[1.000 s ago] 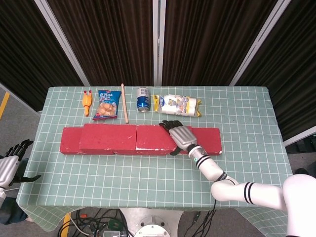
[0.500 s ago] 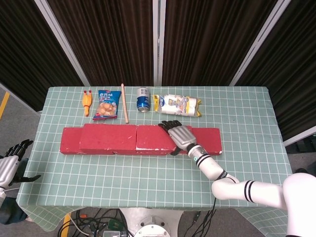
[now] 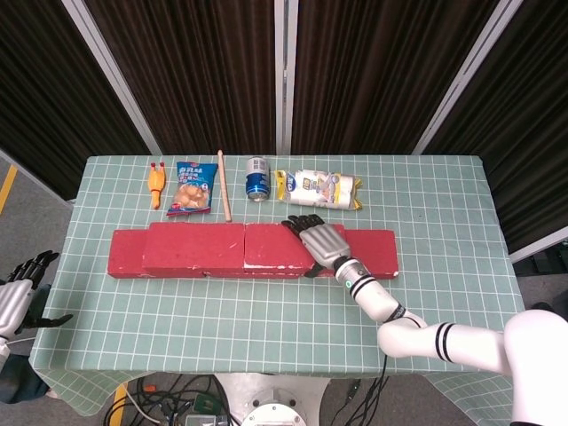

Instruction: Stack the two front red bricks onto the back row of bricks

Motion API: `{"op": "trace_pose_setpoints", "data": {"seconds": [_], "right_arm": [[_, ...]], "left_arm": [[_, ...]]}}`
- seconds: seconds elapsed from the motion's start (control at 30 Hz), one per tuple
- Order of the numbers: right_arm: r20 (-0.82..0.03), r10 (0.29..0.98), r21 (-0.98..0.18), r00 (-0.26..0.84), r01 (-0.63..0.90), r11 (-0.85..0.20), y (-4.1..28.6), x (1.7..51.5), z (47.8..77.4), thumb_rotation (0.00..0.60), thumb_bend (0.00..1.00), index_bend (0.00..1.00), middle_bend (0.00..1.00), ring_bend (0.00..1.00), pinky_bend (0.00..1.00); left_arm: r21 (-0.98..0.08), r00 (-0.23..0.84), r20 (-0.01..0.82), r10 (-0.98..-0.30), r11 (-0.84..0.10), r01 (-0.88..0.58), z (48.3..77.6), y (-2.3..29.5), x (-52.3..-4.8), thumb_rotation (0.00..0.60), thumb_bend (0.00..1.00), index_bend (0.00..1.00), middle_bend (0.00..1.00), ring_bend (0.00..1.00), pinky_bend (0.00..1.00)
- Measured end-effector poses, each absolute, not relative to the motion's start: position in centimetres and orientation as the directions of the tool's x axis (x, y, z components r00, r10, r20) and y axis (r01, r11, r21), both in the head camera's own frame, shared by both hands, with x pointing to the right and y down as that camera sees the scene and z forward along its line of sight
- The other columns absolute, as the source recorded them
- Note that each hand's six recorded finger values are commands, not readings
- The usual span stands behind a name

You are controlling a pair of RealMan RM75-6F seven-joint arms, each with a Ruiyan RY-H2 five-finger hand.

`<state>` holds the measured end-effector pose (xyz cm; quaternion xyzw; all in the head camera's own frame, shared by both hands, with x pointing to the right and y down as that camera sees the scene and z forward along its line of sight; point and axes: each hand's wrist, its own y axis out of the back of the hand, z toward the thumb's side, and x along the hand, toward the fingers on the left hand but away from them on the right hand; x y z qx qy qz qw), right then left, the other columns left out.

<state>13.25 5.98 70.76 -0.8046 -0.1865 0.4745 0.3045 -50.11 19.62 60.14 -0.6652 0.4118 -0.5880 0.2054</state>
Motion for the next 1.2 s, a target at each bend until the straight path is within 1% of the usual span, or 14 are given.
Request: {"op": "trace_pose_setpoints", "data": {"seconds": [0.47, 0.7, 0.87, 1.0, 1.1, 1.2], "right_arm": [[-0.65, 0.586, -0.665, 0.484, 0.011, -0.747, 6.1, 13.0, 70.8, 0.6, 0.0, 0.0, 0.0, 0.0, 0.0], [-0.639, 0.593, -0.671, 0.489, 0.023, -0.741, 6.0, 13.2, 70.0, 0.6, 0.0, 0.0, 0.0, 0.0, 0.0], [-0.616, 0.606, -0.682, 0.503, 0.044, -0.73, 6.0, 13.8, 68.4, 0.6, 0.0, 0.0, 0.0, 0.0, 0.0], [-0.585, 0.628, -0.701, 0.513, 0.069, -0.71, 6.0, 15.0, 66.2, 0.6, 0.0, 0.0, 0.0, 0.0, 0.0], [-0.55, 0.662, -0.733, 0.509, 0.086, -0.675, 5.8, 16.9, 64.0, 0.6, 0.0, 0.0, 0.0, 0.0, 0.0], [-0.497, 0.712, -0.788, 0.495, 0.087, -0.61, 5.7, 19.2, 62.1, 0.6, 0.0, 0.0, 0.0, 0.0, 0.0]], "left_arm": [[-0.758, -0.033, 0.612, -0.79, -0.575, -0.308, 60.1, 19.7, -50.3, 0.6, 0.0, 0.03, 0.0, 0.0, 0.0], [-0.761, -0.032, 0.609, -0.793, -0.572, -0.307, 60.0, 19.7, -50.2, 0.6, 0.0, 0.03, 0.0, 0.0, 0.0], [-0.769, -0.026, 0.598, -0.801, -0.564, -0.302, 59.6, 19.4, -49.9, 0.6, 0.0, 0.03, 0.0, 0.0, 0.0], [-0.78, -0.019, 0.583, -0.812, -0.552, -0.295, 59.2, 19.2, -49.4, 0.6, 0.0, 0.03, 0.0, 0.0, 0.0], [-0.793, -0.015, 0.565, -0.825, -0.537, -0.288, 58.8, 19.0, -49.1, 0.6, 0.0, 0.03, 0.0, 0.0, 0.0], [-0.806, -0.011, 0.544, -0.839, -0.518, -0.287, 58.4, 18.9, -48.8, 0.6, 0.0, 0.03, 0.0, 0.0, 0.0]]}}
